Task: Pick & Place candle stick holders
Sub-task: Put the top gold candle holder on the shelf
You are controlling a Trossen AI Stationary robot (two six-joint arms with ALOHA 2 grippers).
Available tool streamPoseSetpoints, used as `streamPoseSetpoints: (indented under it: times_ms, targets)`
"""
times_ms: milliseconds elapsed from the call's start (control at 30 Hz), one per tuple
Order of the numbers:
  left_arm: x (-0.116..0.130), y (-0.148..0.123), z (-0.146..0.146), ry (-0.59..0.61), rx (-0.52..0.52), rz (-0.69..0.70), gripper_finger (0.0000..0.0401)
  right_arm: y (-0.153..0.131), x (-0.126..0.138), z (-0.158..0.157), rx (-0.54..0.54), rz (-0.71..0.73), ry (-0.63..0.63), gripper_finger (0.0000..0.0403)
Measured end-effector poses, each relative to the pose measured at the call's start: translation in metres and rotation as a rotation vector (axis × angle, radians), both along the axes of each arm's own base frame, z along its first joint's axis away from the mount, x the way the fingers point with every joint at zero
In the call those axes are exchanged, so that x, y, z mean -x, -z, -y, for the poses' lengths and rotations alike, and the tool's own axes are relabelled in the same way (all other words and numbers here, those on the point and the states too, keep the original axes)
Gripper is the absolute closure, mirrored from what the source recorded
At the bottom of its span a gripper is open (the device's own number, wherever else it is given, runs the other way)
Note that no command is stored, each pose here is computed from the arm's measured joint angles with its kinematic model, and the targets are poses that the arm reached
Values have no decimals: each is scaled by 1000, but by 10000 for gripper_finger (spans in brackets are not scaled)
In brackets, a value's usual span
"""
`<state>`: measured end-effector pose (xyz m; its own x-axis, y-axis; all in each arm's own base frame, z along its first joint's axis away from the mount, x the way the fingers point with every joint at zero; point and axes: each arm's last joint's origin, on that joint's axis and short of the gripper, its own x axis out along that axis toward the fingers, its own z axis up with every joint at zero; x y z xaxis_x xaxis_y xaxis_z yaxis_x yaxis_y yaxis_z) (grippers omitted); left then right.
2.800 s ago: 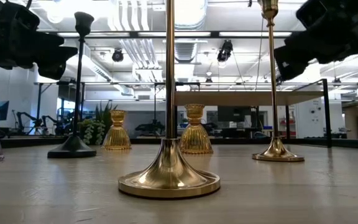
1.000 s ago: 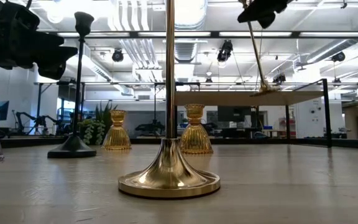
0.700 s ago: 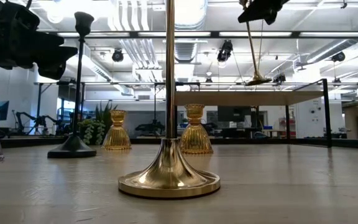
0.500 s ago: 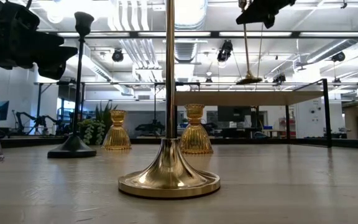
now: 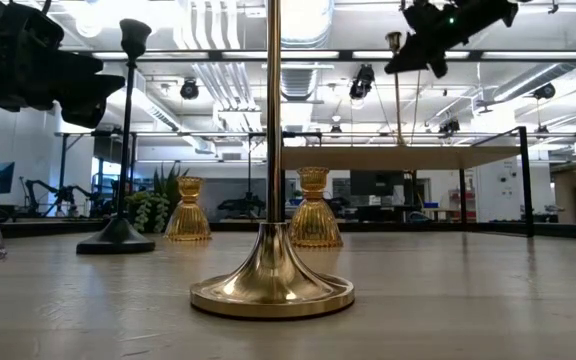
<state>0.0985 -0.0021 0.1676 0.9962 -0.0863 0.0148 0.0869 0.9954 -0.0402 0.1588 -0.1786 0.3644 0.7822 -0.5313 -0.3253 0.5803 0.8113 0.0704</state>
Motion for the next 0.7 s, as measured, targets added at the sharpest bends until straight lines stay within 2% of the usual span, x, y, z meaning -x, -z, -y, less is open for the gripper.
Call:
streamPoseSetpoints:
  times_ms: [100, 367, 700]
  targets:
    - [0, 0, 0, 0, 0, 0, 213, -1, 11, 11, 12, 2, 96, 391]
    - [0, 0, 0, 0, 0, 0, 213, 1, 41, 28, -41, 33, 262, 391]
    - [0, 0, 0, 0, 0, 0, 213, 2, 51, 29, 12, -64, 428, 391]
